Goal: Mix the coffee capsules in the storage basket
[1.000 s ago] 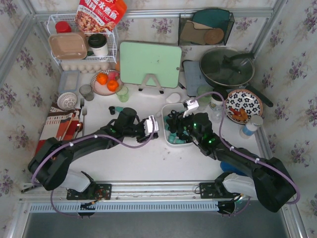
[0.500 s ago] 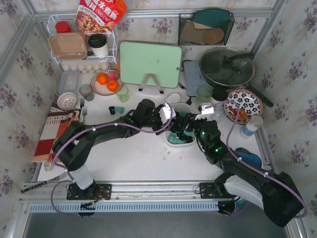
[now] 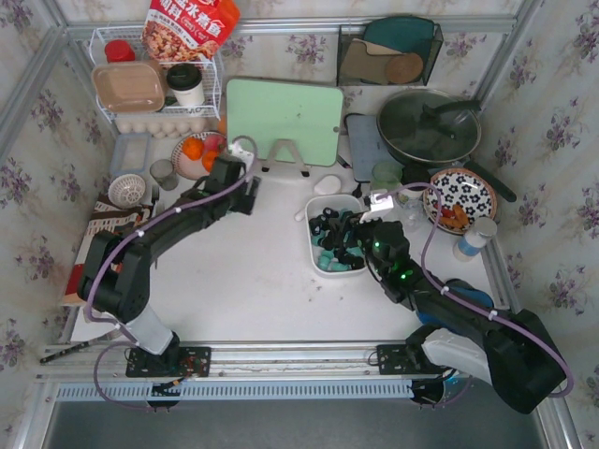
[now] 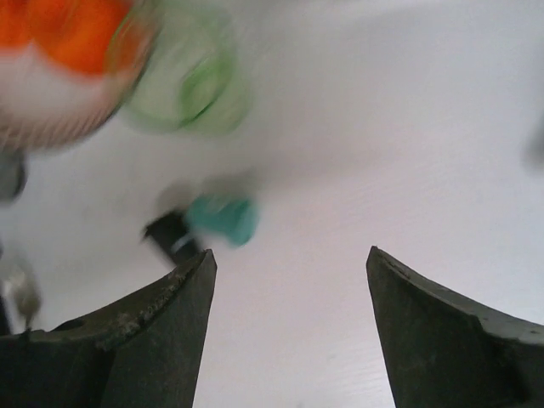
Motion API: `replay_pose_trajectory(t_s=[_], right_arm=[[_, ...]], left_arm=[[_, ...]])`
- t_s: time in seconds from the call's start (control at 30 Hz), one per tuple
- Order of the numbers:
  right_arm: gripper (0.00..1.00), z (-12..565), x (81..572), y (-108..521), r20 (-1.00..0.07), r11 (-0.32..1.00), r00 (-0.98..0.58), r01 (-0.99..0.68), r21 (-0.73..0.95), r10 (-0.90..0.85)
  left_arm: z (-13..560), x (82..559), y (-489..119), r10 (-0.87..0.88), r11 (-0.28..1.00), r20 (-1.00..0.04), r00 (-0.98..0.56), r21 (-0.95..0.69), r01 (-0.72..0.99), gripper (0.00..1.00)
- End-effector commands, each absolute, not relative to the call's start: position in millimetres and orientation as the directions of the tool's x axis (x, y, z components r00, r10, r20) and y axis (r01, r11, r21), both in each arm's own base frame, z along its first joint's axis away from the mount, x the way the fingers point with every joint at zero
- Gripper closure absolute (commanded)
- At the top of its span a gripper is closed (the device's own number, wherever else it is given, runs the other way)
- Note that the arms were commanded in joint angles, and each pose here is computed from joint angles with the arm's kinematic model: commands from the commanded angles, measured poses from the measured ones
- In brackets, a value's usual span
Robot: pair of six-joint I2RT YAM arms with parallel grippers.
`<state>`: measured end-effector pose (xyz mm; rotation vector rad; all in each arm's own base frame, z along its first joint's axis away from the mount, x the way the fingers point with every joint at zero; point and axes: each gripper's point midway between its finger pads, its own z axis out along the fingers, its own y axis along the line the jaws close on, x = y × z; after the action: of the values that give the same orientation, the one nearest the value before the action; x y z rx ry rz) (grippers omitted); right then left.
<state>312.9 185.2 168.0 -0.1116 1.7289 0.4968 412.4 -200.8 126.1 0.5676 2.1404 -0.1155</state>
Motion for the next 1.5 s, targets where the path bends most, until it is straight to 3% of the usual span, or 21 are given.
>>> replay_pose_trajectory(t_s=[0.0, 0.1, 0.4, 0.57, 0.87, 1.03, 1.17, 1.37, 1.47], right_arm=[[0.36, 175.8, 312.3, 194.4, -0.957, 0.881, -0.214, -0.390, 0.269, 0.198], [0.36, 175.3, 311.7, 197.1, -0.956, 0.875, -0.217, -0.402, 0.271, 0.196], [0.36, 177.0, 309.8, 201.8, -0.955, 0.861, -0.221, -0.427, 0.278, 0.198], [0.36, 177.9, 308.8, 203.3, -0.955, 0.856, -0.221, -0.435, 0.280, 0.200], [0.36, 182.4, 307.2, 204.5, -0.955, 0.849, -0.214, -0.447, 0.281, 0.203], [0.36, 183.7, 305.5, 206.3, -0.955, 0.841, -0.213, -0.459, 0.285, 0.207], [0.36, 185.2, 304.2, 207.8, -0.955, 0.835, -0.213, -0.469, 0.287, 0.208], [0.36, 187.6, 303.2, 208.1, -0.955, 0.832, -0.208, -0.475, 0.288, 0.211], [0.37, 187.8, 303.7, 206.9, -0.955, 0.835, -0.206, -0.469, 0.287, 0.213]], left_arm=[[80.4, 389.1, -111.6, 0.212, 0.976, -0.618, -0.757, 0.172, 0.133, 0.26], [64.1, 388.0, -86.4, 0.165, 0.980, -0.569, -0.806, 0.184, 0.071, 0.29], [45.8, 399.2, -57.2, 0.066, 0.996, -0.461, -0.885, 0.085, 0.030, 0.51], [37.2, 407.2, -60.2, 0.045, 0.999, -0.384, -0.922, 0.025, 0.038, 0.51], [32.7, 425.3, -68.3, -0.026, 1.000, -0.374, -0.927, -0.024, -0.018, 0.46], [21.9, 430.1, -66.1, -0.039, 0.999, -0.316, -0.948, -0.025, -0.033, 0.51], [19.0, 433.6, -64.3, -0.041, 0.999, -0.296, -0.954, -0.025, -0.035, 0.60], [22.5, 431.0, -59.3, -0.050, 0.999, -0.311, -0.949, -0.030, -0.043, 0.82], [35.4, 422.5, -60.2, -0.055, 0.998, -0.361, -0.931, -0.037, -0.045, 0.85]])
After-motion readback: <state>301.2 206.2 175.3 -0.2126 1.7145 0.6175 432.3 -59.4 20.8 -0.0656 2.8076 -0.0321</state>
